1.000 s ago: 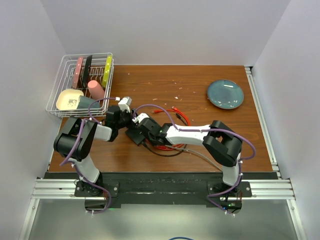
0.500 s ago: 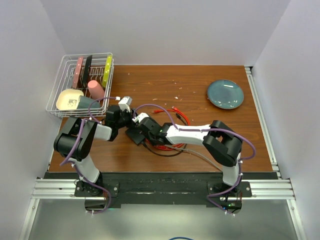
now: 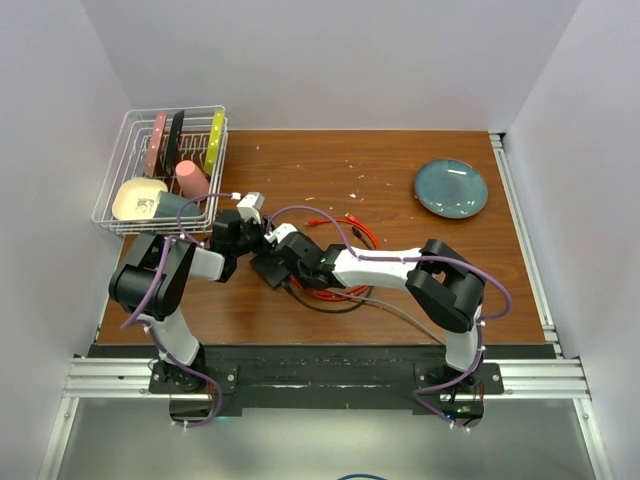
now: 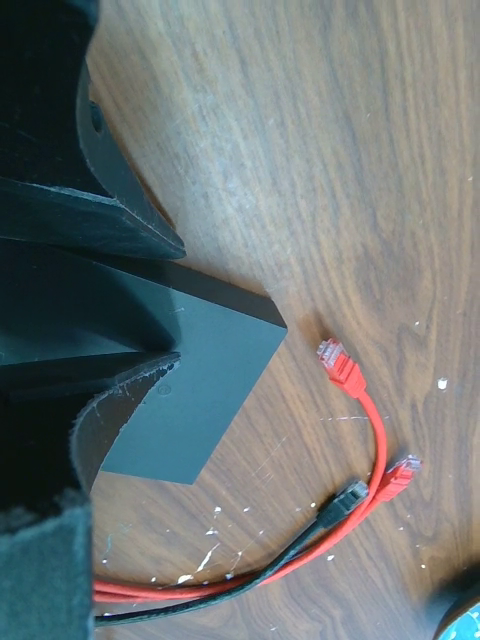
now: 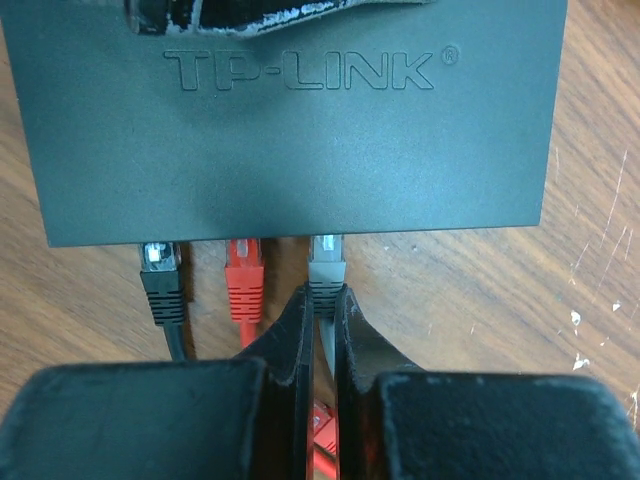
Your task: Insert the plug into the switch port
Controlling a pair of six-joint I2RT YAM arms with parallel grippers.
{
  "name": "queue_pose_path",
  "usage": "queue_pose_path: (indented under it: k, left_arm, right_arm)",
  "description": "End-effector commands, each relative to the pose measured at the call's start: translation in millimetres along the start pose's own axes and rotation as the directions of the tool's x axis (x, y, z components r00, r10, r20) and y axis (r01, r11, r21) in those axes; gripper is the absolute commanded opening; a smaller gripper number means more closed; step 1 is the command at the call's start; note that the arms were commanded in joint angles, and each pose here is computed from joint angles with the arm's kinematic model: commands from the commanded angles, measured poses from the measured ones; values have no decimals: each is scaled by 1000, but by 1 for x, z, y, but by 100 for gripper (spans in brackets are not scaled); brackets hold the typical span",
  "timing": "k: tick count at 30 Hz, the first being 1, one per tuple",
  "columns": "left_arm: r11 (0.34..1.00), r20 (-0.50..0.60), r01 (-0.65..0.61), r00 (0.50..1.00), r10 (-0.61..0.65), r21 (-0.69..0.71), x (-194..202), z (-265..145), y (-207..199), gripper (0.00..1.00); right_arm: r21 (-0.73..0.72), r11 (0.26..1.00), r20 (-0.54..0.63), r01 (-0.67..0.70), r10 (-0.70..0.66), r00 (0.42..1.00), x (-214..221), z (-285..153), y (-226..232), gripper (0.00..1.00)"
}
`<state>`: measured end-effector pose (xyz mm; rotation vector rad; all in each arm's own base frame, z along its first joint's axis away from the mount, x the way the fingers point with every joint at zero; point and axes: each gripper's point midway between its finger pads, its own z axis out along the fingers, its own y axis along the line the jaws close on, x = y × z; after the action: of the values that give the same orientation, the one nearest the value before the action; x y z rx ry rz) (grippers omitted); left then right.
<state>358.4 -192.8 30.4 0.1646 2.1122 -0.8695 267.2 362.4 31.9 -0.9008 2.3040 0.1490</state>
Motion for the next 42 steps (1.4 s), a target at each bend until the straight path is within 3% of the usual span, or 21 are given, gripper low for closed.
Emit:
queue_pose_path:
  k: [1,6,19,34,39,41,42]
  left_arm:
    - [981,-211,111,974,-76,157,59,-5,-43,0]
    - [975,-235,132,968,-89,176,66,-7,-45,0]
    - [958,-290,169,952,-98,231,88,-15,-52,0]
    - [955,-305,171,948,-92,243,94,-17,-56,0]
    - [977,-268,137,959,-89,166,81,-16,-45,0]
    - [983,-231,125,969,-91,137,70,-19,-41,7]
    - [988,-212,128,972,-106,90,67,-20,-32,19]
  right_arm:
    - [-193,971,593,-140,229,772,-191,-69,15,0]
    - [-224,962,656,-156,267,706,-211,-82,14,0]
    - [-196,956,683,-217,292,670,-210,-66,7,0]
    - [-191,954,674,-231,298,675,-211,-58,8,0]
    - [-213,950,643,-227,311,700,-200,-64,10,0]
    - [-216,951,613,-222,309,727,-188,-63,11,8]
    - [-228,949,601,-216,312,735,-182,-64,15,12]
